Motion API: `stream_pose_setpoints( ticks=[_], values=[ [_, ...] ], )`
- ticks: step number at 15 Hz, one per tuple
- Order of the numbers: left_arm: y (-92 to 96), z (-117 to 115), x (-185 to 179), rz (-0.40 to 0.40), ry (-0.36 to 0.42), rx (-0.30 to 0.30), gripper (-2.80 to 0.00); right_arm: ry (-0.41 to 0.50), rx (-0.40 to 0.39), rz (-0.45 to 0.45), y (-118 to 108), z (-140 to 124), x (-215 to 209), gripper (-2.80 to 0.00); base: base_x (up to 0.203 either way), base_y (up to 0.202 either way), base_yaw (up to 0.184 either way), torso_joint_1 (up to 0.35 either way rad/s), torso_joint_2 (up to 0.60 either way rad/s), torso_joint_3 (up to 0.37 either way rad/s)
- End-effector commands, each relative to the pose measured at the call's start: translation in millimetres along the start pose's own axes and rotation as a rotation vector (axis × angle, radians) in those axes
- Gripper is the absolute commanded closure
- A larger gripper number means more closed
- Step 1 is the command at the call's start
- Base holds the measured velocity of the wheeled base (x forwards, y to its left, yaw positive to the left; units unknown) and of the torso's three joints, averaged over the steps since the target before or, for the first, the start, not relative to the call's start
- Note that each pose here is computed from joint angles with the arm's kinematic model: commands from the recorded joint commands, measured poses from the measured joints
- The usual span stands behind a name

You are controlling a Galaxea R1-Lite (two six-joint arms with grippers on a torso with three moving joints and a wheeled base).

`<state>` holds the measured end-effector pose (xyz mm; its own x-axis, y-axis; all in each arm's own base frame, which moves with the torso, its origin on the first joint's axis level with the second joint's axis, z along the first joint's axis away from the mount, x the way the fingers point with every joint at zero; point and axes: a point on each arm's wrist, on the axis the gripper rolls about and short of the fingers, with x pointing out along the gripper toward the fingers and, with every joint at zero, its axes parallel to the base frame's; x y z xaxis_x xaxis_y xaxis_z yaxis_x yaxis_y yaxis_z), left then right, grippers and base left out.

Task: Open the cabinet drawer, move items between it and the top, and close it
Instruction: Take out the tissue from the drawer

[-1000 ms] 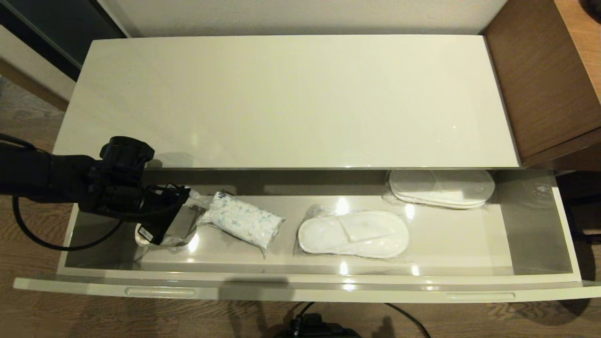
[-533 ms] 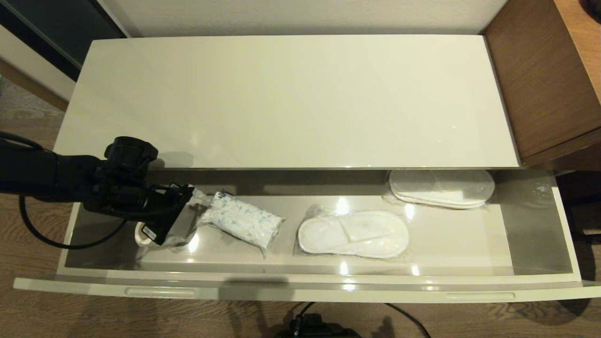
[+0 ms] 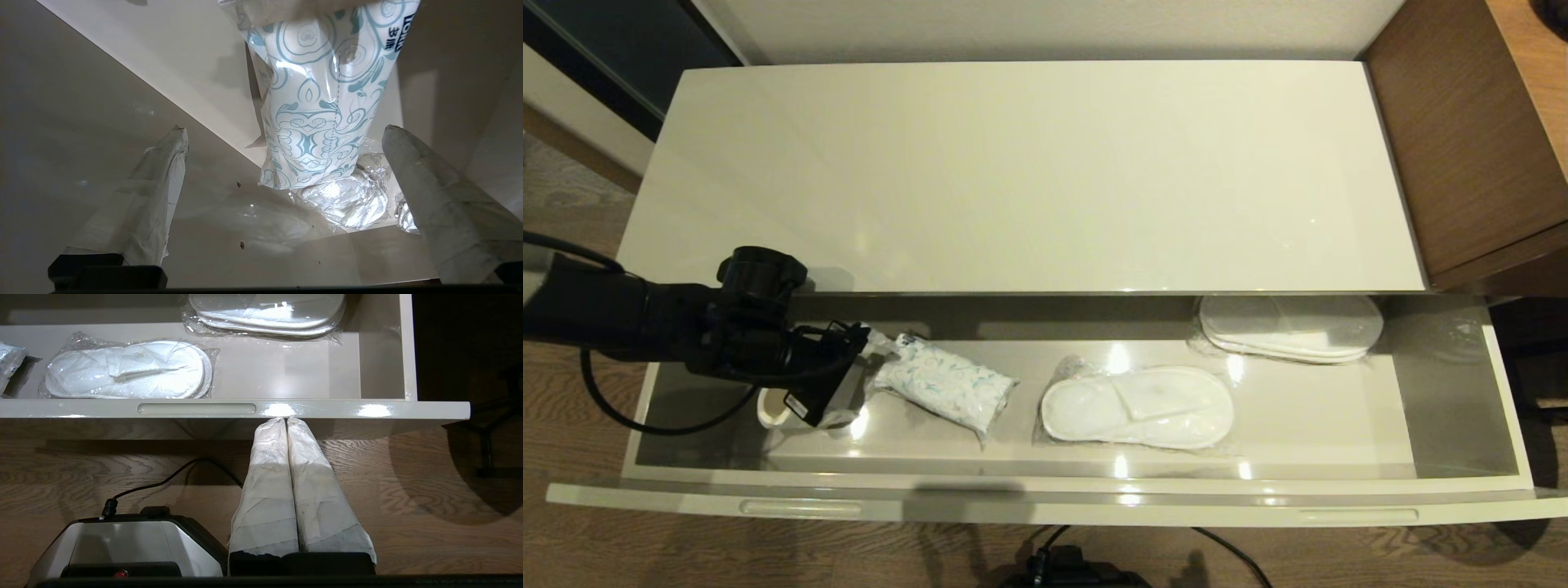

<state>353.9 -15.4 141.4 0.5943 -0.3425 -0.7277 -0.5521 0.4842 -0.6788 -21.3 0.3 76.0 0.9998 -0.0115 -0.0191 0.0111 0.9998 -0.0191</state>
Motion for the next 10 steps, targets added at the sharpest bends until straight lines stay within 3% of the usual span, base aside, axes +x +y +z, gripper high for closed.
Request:
stream_pose_setpoints(
  ticks=[1,8,10],
  values=[
    [5.1,2.6,13.4,0.025,0.019,-0.018,-2.80,0.002,-0.001,0.001,0.0,-0.3,0.2,0.00,0.000,0.000,0.000,0.000,0.00,0.000],
    [4.1,7.7,26.3,0.027,0.033,-0.020,-2.80,0.002,0.001,0.001,0.0,-0.3,0.2,0.00,0.000,0.000,0.000,0.000,0.00,0.000],
    [2.9,9.6,33.3,-0.038,0.063,-0.009,-2.80,0.002,0.001,0.001,0.0,-0.3,0.2,0.00,0.000,0.000,0.000,0.000,0.00,0.000]
  ],
)
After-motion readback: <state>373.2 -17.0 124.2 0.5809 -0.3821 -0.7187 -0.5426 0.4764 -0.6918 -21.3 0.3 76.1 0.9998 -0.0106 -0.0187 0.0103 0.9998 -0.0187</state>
